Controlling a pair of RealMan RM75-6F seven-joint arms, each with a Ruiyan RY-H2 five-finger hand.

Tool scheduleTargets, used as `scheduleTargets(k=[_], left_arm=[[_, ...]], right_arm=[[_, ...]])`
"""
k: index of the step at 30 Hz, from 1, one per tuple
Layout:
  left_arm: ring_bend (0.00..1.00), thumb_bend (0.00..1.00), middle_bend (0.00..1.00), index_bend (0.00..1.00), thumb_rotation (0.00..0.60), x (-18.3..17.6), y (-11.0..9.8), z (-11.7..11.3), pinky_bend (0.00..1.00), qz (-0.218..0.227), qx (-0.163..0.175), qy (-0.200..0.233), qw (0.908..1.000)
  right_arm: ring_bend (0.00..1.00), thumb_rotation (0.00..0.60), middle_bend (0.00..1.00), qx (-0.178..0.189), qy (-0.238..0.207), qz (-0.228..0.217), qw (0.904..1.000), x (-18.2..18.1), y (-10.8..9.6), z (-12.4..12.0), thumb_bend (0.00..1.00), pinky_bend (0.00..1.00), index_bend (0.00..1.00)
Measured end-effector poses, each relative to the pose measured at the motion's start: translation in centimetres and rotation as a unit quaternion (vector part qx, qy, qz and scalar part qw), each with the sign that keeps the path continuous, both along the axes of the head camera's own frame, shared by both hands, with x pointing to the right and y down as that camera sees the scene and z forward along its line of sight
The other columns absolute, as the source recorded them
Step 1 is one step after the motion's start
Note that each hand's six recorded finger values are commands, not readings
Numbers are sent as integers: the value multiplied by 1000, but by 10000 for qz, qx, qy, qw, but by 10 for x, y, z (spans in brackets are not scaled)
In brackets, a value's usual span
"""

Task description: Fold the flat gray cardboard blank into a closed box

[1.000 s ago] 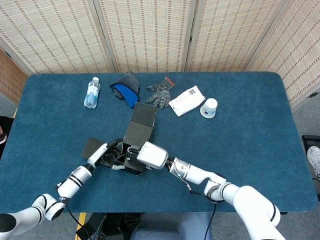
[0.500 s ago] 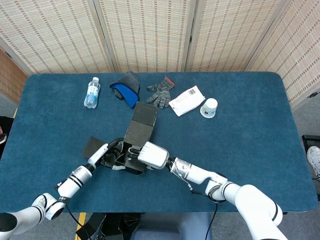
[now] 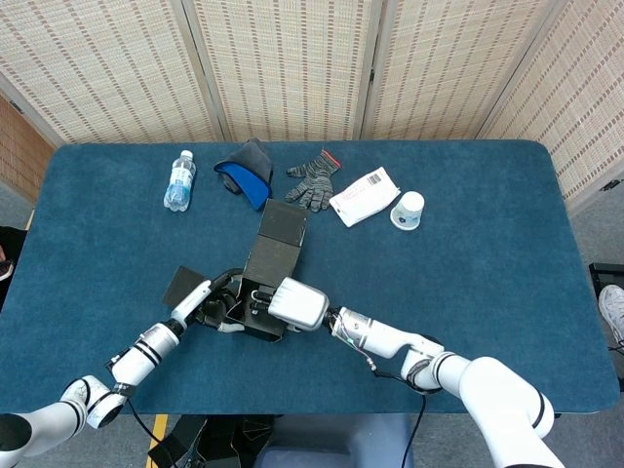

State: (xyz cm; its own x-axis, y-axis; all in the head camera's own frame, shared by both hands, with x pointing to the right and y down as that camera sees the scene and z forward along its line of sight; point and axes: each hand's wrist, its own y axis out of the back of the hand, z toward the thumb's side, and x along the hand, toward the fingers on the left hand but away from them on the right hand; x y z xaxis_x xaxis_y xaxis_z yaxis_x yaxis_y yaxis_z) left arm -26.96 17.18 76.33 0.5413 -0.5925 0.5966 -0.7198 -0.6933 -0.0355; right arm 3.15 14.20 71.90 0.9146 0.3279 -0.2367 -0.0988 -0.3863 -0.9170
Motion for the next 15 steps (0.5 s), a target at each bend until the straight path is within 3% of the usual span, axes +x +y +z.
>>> scheduleTargets(k=[15], left_arm=[[468, 95, 172, 106, 600, -1, 2, -2, 596, -22, 13, 28, 10000]], right_arm=[[783, 600, 334, 68, 113, -187, 9997, 0, 3, -1, 142, 916, 328]])
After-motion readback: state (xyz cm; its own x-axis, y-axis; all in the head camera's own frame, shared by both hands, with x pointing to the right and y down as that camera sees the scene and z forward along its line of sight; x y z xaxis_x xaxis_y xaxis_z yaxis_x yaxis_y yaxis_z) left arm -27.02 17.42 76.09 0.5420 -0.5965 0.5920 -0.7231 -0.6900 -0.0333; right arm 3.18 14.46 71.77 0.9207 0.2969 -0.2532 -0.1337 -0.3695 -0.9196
